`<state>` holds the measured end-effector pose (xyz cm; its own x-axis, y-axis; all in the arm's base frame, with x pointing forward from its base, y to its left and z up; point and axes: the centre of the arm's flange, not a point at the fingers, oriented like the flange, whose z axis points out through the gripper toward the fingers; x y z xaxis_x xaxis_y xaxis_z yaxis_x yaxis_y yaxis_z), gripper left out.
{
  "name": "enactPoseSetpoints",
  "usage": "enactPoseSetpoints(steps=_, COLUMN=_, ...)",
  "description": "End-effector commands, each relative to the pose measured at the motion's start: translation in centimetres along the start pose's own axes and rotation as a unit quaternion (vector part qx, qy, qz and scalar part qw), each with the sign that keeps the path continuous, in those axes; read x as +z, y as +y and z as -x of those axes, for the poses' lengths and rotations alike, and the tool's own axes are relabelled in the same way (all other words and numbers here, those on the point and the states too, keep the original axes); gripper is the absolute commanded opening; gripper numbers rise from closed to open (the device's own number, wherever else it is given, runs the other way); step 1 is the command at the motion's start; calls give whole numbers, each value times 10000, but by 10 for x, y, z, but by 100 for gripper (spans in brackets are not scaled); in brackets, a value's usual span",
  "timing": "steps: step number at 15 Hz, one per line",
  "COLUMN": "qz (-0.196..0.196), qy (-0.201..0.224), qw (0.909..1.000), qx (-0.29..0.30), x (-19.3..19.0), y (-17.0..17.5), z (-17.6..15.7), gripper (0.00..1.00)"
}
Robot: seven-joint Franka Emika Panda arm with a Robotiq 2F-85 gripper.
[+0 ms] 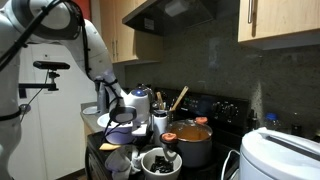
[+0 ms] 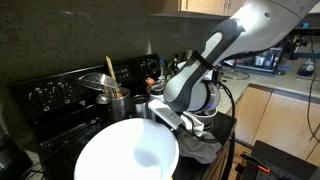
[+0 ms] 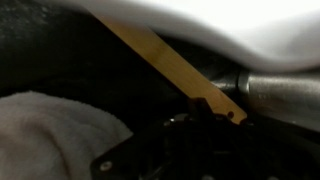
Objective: Put the wooden spoon in the utensil holder
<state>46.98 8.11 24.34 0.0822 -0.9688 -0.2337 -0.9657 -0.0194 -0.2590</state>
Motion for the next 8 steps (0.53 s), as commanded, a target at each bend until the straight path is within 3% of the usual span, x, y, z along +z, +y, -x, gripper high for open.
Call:
enactPoseSetpoints(steps=1, qz=-28, qy=14, qw=10000, qx=-43, x=-2, y=9, z=-3, gripper=0)
enactPoseSetpoints(steps=3, qz=-24, qy=-9, qw=9999, qx=-121, x=-5, y=8, z=-1, gripper=3)
enactPoseSetpoints(steps=4, qz=-62, qy=-50, qw=9995, qx=-297, x=-7, y=8, z=2, gripper=27)
enactPoseSetpoints(steps=6, qz=-144, qy=-100, qw=9971, qx=-739, x=-8, y=6, z=9, gripper=30)
enactPoseSetpoints(steps=8, qz=-213, qy=-203, qw=9929, qx=-1150, x=-9, y=3, z=14, gripper=44)
